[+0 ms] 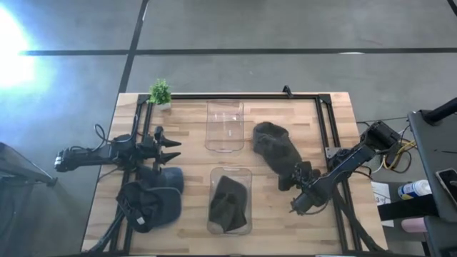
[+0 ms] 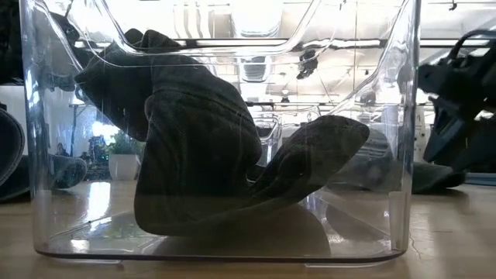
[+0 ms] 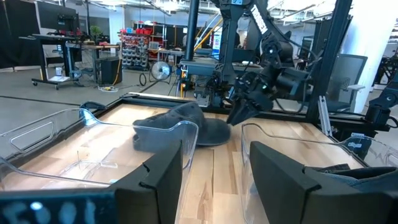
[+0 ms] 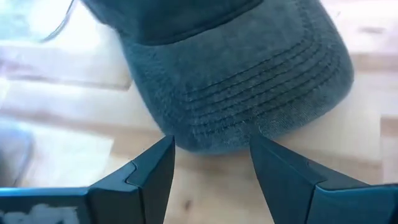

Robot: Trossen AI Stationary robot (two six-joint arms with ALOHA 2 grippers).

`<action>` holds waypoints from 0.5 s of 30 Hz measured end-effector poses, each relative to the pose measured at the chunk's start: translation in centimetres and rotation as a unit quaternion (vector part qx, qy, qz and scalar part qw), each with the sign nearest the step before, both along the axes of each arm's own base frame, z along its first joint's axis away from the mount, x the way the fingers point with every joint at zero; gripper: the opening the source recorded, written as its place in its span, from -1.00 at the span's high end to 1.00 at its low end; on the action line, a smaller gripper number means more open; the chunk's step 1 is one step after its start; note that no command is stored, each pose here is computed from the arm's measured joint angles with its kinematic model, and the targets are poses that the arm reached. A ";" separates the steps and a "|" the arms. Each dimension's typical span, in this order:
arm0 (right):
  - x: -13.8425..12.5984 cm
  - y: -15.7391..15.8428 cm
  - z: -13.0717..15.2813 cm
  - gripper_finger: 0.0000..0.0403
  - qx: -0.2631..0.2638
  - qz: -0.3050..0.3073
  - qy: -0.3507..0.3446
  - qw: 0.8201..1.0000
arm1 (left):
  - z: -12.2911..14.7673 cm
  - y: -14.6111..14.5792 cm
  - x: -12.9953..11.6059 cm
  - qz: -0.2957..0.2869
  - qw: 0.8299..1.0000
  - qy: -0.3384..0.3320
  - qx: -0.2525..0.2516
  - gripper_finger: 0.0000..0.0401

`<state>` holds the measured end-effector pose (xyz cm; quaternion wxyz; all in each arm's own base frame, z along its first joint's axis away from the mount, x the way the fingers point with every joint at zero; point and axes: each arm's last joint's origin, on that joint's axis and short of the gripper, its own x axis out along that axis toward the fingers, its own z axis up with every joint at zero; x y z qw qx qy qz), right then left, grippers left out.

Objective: Pick & Place hat
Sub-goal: Put the black cap into the bottom transparent bin

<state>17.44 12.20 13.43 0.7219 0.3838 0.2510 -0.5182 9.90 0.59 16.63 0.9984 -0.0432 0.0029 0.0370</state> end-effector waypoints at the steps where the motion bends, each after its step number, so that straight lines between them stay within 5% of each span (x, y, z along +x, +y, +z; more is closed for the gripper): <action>1: -0.1 -0.3 -0.2 -0.02 -0.005 -0.004 0.000 1.000 | 0.0 0.0 0.0 0.000 1.000 0.000 0.000 0.10; 6: 0.0 -1.7 -1.2 -0.02 -0.021 -0.026 -0.021 0.999 | 0.0 0.0 0.0 0.000 1.000 0.000 0.000 0.10; 15: 1.4 -2.6 0.2 -0.02 -0.109 -0.039 -0.187 0.975 | 0.0 0.0 0.0 0.000 1.000 0.000 0.000 0.10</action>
